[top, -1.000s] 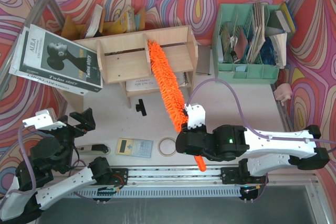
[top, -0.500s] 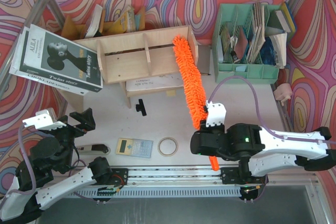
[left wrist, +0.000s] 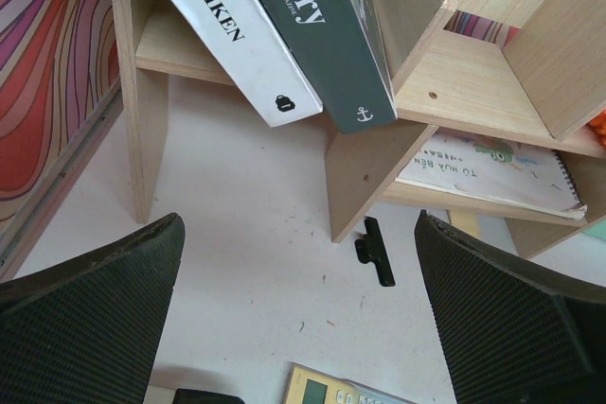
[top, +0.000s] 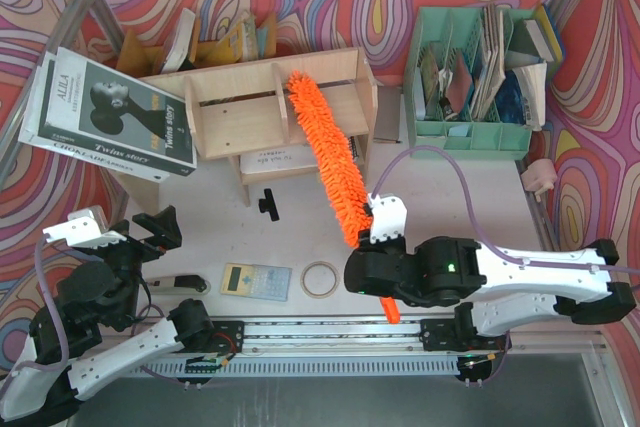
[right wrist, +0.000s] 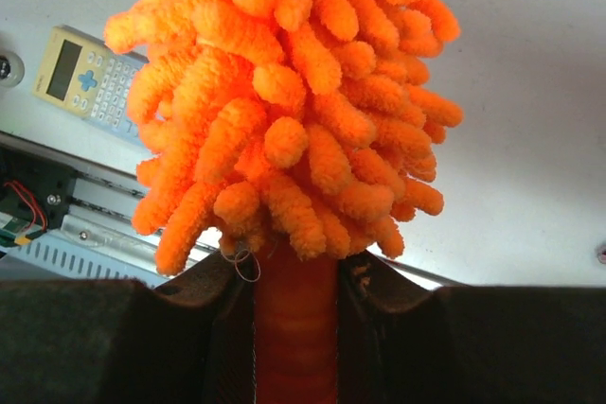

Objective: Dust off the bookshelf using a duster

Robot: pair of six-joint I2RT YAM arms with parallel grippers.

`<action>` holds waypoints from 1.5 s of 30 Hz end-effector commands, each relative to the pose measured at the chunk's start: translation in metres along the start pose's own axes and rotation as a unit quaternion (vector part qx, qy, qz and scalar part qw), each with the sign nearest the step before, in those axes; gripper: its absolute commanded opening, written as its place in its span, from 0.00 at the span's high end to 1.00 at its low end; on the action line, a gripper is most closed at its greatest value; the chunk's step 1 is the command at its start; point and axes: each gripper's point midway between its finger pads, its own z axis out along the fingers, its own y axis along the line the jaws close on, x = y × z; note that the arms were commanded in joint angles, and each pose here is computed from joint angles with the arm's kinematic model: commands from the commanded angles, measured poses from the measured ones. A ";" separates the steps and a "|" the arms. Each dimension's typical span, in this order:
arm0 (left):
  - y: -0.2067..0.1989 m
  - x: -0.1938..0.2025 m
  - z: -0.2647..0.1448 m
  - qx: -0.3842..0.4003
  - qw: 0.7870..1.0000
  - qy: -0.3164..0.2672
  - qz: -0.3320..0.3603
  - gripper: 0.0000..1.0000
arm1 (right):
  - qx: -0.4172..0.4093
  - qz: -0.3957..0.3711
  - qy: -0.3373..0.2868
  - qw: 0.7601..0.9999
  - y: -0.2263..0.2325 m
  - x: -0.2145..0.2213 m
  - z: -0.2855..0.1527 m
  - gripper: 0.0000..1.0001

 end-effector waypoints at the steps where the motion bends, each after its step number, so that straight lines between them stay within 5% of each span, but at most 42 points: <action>1: 0.003 0.003 0.001 -0.008 1.000 -0.001 0.006 0.01 | 0.035 0.053 -0.060 0.996 -0.031 -0.030 -0.018 1.00; 26: 0.003 0.003 0.000 -0.004 1.000 0.000 -0.001 0.02 | 0.056 0.099 -0.118 0.987 -0.060 -0.072 -0.052 1.00; 38: 0.002 0.003 0.000 -0.004 1.000 0.002 0.003 0.02 | 0.078 0.105 -0.054 0.990 -0.061 -0.016 -0.019 1.00; 45: 0.003 0.003 0.000 -0.003 1.000 0.001 0.000 0.02 | 0.036 0.082 -0.054 0.995 -0.035 -0.020 -0.013 1.00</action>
